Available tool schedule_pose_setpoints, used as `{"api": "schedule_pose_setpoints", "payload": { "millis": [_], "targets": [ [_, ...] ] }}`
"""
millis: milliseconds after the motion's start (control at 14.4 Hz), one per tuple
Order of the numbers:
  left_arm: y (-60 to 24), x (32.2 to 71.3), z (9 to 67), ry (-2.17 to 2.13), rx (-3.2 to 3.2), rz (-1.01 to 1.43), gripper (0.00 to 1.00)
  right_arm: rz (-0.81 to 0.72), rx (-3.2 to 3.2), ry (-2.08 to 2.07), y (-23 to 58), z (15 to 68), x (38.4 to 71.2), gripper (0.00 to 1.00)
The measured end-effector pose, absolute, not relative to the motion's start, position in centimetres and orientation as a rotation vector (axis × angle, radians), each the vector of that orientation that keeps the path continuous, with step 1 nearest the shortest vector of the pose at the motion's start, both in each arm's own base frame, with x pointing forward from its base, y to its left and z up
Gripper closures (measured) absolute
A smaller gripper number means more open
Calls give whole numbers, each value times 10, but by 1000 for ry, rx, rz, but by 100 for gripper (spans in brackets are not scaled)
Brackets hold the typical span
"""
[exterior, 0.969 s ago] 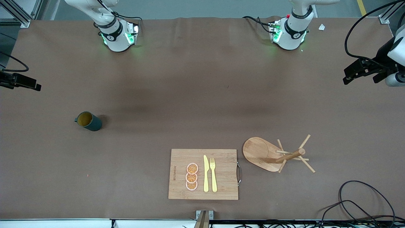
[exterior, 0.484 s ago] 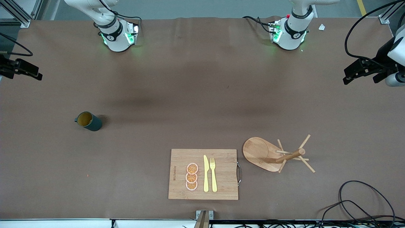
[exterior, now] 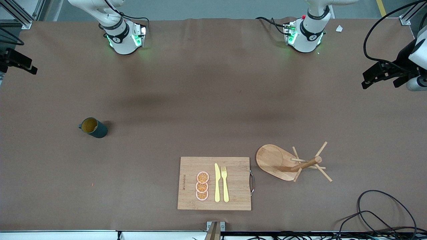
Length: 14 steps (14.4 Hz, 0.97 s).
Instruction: Transfer cup from left to right arm and place
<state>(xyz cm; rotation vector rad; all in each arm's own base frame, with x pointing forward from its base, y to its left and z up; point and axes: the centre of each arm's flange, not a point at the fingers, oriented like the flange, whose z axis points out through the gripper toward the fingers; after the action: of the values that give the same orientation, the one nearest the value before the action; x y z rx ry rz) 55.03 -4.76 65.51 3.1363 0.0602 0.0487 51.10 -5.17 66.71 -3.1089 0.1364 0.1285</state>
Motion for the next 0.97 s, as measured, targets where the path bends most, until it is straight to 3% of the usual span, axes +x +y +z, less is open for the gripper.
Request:
{"api": "schedule_pose_setpoints", "payload": {
  "millis": [969],
  "targets": [
    [-48, 550, 655, 60, 3136, 49, 0, 103, -3112, 120, -47, 674, 509, 0]
  ]
}}
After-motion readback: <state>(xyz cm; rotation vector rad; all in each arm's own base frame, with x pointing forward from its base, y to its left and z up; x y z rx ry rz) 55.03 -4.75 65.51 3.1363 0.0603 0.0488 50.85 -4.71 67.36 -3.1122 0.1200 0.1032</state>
